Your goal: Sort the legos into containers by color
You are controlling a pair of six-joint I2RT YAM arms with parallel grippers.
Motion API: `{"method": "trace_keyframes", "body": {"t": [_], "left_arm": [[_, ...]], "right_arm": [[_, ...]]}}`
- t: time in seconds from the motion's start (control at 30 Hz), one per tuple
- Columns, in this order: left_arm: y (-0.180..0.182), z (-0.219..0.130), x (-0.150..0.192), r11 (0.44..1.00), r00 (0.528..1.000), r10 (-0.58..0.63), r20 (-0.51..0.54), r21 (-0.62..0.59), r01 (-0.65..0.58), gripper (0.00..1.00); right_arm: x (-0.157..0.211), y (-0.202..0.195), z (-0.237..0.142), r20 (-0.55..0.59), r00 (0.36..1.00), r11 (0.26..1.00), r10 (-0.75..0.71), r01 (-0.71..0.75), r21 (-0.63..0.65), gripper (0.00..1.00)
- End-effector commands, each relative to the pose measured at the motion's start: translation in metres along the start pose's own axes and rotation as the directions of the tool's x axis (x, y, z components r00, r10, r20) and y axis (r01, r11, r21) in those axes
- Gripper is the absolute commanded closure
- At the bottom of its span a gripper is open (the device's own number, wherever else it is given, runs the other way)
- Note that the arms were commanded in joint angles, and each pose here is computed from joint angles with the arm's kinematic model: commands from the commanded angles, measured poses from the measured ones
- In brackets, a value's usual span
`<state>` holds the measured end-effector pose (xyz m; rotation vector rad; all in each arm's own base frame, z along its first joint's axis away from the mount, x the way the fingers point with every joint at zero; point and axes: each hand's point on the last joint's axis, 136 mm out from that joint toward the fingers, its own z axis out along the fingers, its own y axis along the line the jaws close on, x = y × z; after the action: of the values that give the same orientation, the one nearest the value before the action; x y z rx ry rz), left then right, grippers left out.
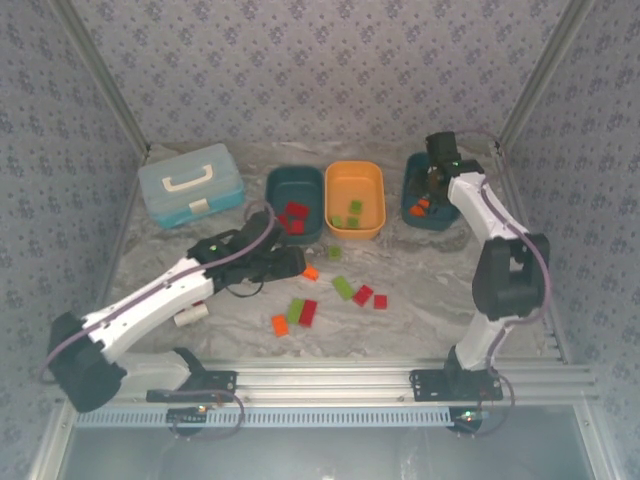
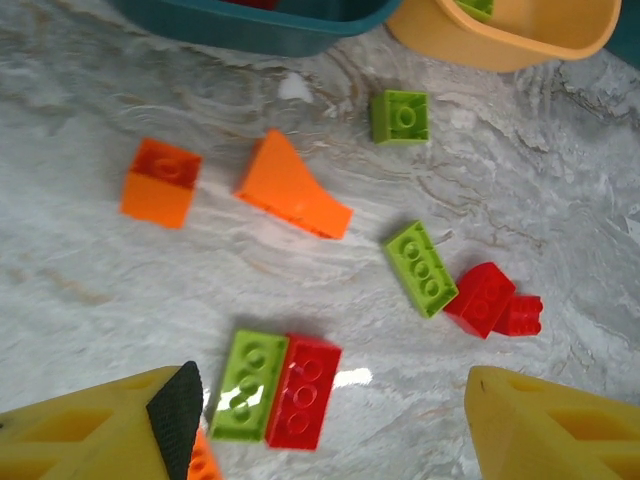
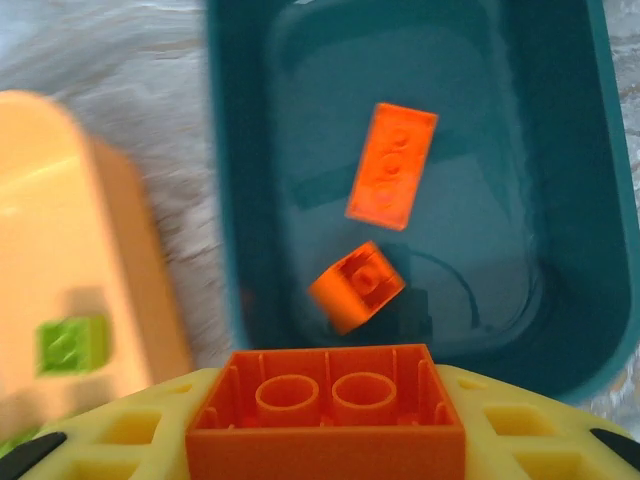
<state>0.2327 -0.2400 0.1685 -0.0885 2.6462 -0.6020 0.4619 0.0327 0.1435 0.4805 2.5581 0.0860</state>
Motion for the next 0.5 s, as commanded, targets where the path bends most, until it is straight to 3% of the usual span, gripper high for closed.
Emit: {"method": "trace_keyframes", "body": {"t": [0.0,0.13,0.47], "left_arm": [[-0.046,0.002,-0.017,0.994,0.998,0.019,0.051,0.102,-0.025,0.29],[-0.057,0.015,-0.011,0.995,0.999,0.039,0.032,0.095,-0.042,0.29],[-0.071,0.023,-0.002,0.991,0.995,0.100,-0.003,0.088,-0.099,0.29]], "right_arm": [[-0.016,-0.011,0.022,-0.034,0.996,0.996,0.079,-0.078,0.033,0.62],[-0.012,-0.038,0.033,-0.052,0.986,0.978,0.157,-0.148,0.149,0.60],[0.015,-0.056,0.073,-0.172,0.961,0.962,0.218,-0.182,0.202,0.59]]}}
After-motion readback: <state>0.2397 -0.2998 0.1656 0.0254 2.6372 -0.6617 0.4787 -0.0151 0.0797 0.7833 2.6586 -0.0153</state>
